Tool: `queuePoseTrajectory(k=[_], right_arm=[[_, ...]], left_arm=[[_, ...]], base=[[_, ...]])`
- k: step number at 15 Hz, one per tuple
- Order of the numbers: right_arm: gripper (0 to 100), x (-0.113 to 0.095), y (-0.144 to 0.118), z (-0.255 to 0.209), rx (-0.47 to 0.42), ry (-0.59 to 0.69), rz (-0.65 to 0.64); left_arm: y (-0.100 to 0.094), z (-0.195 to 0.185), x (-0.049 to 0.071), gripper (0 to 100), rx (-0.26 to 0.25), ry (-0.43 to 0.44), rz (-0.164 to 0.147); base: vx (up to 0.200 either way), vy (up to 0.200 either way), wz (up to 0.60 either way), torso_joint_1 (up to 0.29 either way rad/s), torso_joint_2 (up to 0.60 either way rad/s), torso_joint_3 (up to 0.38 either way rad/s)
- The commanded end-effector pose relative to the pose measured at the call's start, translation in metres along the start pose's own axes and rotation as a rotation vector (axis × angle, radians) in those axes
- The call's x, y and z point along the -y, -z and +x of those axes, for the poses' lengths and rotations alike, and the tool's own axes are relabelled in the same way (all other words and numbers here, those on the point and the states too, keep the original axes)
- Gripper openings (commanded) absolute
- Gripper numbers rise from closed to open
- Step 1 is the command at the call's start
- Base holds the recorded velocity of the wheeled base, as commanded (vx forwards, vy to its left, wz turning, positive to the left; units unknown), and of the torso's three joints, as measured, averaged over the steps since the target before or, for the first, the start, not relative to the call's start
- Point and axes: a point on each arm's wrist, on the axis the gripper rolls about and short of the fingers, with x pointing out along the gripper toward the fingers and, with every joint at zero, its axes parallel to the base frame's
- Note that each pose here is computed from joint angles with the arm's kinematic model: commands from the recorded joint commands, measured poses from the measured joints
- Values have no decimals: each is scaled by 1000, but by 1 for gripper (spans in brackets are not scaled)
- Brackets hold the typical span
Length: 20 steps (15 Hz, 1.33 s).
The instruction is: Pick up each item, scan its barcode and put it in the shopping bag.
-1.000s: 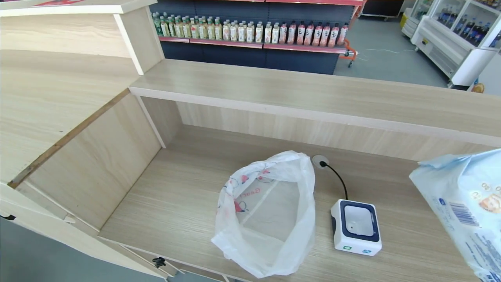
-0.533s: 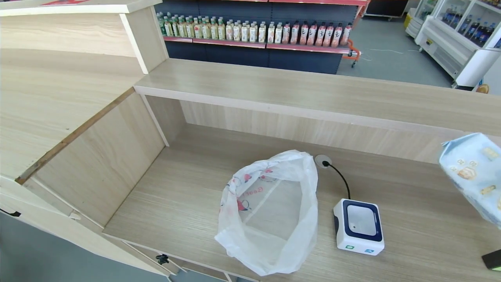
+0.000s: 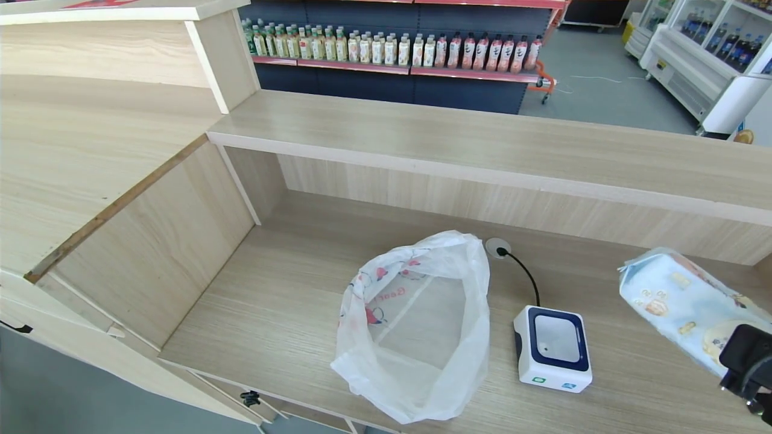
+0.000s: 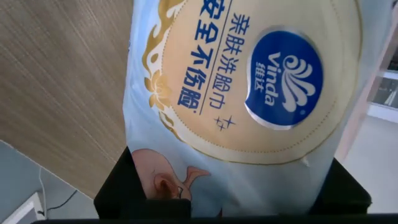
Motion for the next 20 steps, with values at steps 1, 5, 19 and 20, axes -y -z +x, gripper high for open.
queuePoseTrajectory(k=[1, 5, 19, 20], right_arm=[[0, -4, -8, 21, 21, -64, 46], [0, -6, -36, 50, 178, -105, 127], [0, -13, -50, 101, 310, -5, -324], [0, -14, -48, 105, 299, 1, -344]], left_arm=[[0, 0, 0, 100, 0, 0, 0], [0, 0, 0, 100, 0, 0, 0], [0, 0, 0, 100, 0, 0, 0], [0, 0, 0, 100, 0, 2, 0]], base=[[0, 0, 0, 0, 0, 0], [0, 0, 0, 0, 0, 0], [0, 0, 0, 0, 0, 0], [0, 0, 0, 0, 0, 0]])
